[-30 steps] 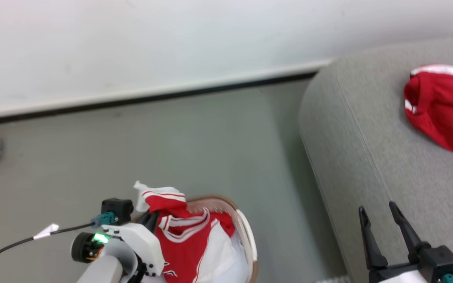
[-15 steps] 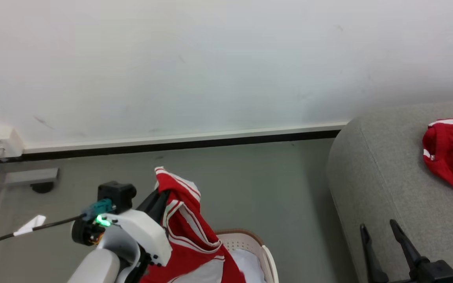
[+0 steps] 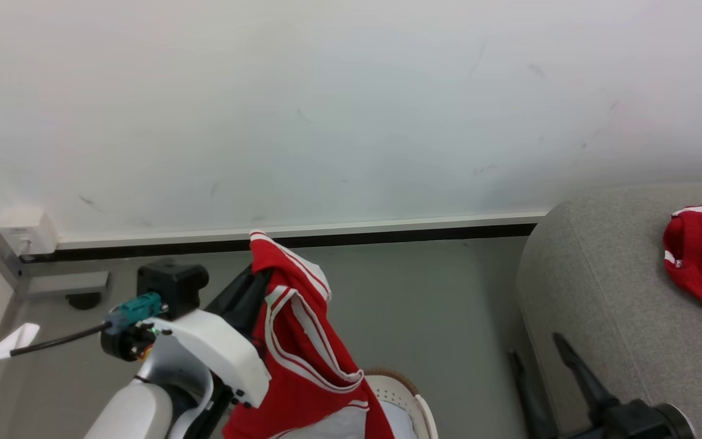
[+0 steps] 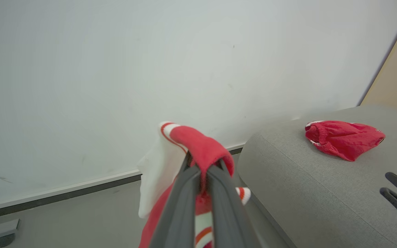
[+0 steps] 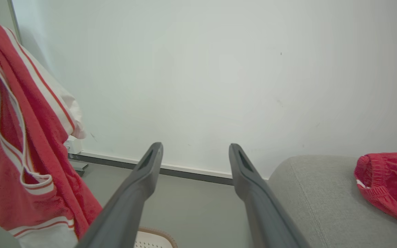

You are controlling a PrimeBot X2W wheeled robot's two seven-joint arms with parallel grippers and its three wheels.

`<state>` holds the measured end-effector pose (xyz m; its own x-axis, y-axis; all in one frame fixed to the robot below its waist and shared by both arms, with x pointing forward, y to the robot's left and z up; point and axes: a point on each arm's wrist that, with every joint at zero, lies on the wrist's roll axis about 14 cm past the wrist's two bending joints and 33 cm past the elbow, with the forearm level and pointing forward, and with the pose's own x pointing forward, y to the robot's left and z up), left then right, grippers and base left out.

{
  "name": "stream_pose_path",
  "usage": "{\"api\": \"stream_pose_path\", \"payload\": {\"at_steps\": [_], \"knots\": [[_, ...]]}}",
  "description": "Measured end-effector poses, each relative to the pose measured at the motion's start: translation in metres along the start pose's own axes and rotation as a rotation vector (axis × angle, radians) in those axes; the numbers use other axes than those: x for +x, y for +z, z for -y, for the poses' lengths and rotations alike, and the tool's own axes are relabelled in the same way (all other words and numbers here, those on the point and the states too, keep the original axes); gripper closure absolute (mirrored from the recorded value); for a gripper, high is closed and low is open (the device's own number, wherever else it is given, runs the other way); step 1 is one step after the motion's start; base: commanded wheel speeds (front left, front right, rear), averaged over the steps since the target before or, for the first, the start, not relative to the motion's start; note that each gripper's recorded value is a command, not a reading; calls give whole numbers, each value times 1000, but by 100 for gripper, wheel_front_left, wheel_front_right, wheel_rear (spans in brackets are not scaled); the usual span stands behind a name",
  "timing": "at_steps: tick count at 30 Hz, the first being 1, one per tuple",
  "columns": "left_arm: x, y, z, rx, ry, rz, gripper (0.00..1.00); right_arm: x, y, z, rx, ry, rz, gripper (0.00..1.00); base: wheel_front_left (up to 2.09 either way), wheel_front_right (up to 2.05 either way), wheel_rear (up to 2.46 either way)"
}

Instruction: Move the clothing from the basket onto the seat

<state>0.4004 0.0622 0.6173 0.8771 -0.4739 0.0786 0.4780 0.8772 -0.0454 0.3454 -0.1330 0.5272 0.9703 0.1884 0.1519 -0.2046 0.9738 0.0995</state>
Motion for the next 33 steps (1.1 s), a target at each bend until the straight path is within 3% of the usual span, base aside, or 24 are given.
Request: {"api": "stream_pose_path", "payload": {"at_steps": [9, 17, 25, 33], "knots": [[-8, 6, 9, -2, -19, 6, 100, 22, 18, -91, -25, 302, 55, 0, 0, 0, 0], [-9, 8, 28, -9, -68, 8, 100, 32, 19, -147, -48, 510, 43, 0, 0, 0, 0], [-10, 14, 45, -1, -122, 19, 100, 47, 4, -166, -149, 612, -14, 0, 0, 0, 0], [-16, 18, 66, -5, -187, 24, 100, 62, 4, -166, -207, 623, -21, 0, 0, 0, 0]]}}
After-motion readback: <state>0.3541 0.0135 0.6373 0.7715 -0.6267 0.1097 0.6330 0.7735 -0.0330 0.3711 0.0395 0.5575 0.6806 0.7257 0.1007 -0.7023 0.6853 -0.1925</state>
